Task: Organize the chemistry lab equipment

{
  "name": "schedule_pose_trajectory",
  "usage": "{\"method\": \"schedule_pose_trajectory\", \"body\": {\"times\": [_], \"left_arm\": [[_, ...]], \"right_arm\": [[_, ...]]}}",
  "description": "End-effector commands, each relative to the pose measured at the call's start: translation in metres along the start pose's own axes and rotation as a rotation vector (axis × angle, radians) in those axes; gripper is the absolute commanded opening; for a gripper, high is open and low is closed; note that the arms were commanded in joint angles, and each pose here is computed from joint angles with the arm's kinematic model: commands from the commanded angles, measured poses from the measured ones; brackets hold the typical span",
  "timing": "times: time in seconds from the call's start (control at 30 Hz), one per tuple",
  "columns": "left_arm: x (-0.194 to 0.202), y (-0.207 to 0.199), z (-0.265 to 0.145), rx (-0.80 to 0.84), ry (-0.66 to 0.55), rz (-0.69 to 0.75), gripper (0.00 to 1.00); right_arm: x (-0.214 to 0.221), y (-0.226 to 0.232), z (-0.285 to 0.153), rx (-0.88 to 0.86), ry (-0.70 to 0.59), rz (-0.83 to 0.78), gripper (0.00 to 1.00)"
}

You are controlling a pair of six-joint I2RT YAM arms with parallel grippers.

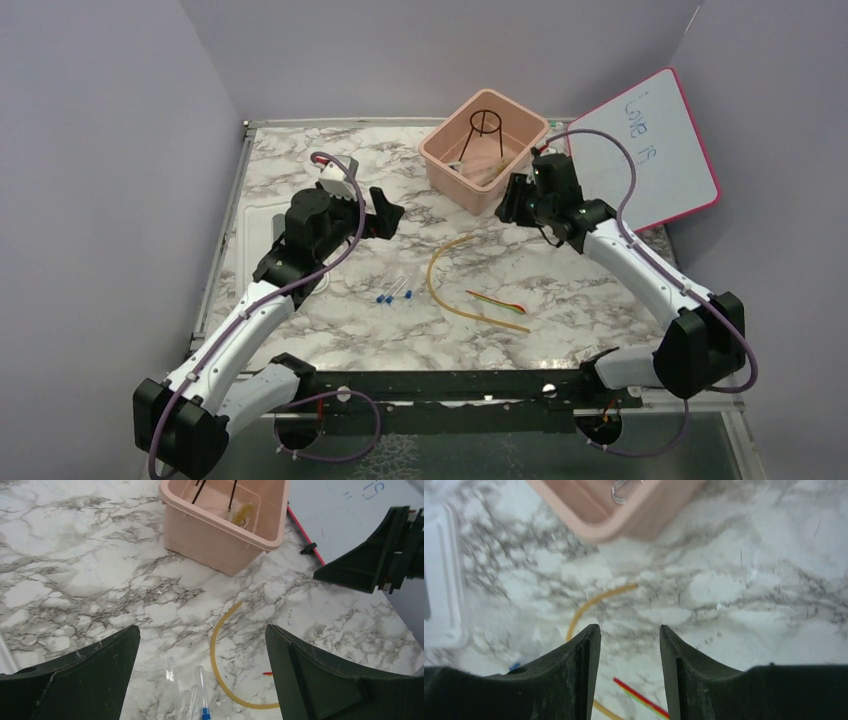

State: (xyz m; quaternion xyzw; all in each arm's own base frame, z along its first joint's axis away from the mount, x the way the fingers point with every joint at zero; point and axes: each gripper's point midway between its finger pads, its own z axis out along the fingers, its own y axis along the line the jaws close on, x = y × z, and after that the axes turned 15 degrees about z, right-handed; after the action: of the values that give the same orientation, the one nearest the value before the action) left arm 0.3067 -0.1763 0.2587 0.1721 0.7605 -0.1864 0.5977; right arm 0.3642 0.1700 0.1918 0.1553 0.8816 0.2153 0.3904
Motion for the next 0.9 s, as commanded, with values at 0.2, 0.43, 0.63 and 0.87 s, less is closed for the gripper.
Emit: {"method": "schedule_pose_trajectory", "body": {"times": [0.2, 0.43, 0.63, 0.87], "left_arm": [[0.041, -0.057, 0.022, 0.235, 0.113, -0.178, 0.81], [0.076, -0.066, 0.041, 0.170, 0.248, -0.242, 0.69], [0.085, -0.063, 0.047, 0.134, 0.292, -0.253, 0.69], [0.072, -0.051, 0.049, 0.073, 0.265, -0.220, 0.69]], "right_arm": [[0.119, -0.056, -0.029, -0.051, 0.304, -0.135, 0.52], [0.154, -0.075, -0.022, 0.009, 0.366, -0.130, 0.49], [0.181, -0.075, -0.021, 0.043, 0.456, -0.199, 0.51], [0.200, -0.090, -0.013, 0.171, 0.516, -0.268, 0.53]]}}
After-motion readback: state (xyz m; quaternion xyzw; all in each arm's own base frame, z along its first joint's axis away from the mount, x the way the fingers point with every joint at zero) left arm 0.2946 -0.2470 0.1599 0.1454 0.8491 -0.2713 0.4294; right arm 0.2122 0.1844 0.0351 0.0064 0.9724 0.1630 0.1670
